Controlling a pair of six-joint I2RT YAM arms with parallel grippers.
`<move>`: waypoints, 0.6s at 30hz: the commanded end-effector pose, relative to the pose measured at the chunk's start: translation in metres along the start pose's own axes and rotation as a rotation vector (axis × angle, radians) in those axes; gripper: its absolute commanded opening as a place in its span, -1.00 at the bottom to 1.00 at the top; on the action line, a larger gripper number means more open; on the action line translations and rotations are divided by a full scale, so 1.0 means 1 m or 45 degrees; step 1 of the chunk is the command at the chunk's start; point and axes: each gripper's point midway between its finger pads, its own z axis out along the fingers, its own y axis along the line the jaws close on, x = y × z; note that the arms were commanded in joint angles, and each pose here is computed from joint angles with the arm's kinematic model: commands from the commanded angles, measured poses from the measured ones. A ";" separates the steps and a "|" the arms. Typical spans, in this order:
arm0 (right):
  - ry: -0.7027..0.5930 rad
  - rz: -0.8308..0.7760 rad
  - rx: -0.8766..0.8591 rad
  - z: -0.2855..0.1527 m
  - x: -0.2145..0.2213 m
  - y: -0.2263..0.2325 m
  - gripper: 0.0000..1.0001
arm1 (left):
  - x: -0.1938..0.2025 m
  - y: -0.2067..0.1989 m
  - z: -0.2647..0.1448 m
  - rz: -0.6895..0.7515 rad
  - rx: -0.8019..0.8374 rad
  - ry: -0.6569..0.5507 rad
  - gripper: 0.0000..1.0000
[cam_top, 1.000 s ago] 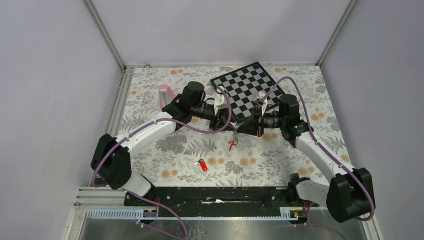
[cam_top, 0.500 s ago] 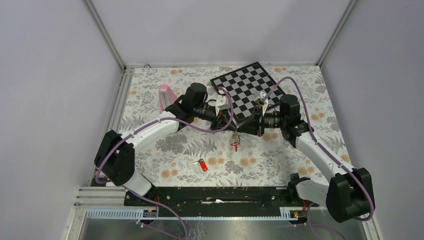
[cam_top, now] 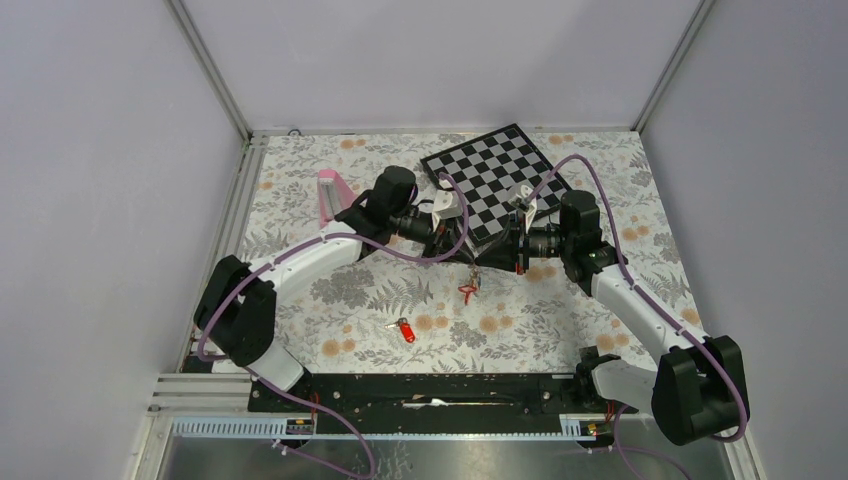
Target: Put the keys on the keyring
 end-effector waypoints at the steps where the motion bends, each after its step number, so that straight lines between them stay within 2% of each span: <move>1: -0.053 -0.124 -0.061 -0.003 -0.020 0.014 -1.00 | -0.004 -0.008 0.004 0.010 0.074 -0.040 -0.78; 4: -0.055 -0.129 -0.056 -0.004 -0.021 0.013 -1.00 | -0.003 -0.009 0.005 -0.007 0.091 -0.041 -1.00; 9: -0.049 -0.151 -0.021 -0.005 -0.020 0.009 -0.89 | -0.006 -0.011 0.004 -0.021 0.083 -0.044 -1.00; 13: 0.005 -0.232 0.056 -0.009 -0.011 -0.001 -0.63 | -0.010 -0.004 -0.003 0.068 -0.023 0.004 -1.00; 18: 0.093 -0.360 0.165 -0.016 0.004 -0.015 -0.27 | -0.014 0.007 -0.013 0.291 -0.180 0.151 -1.00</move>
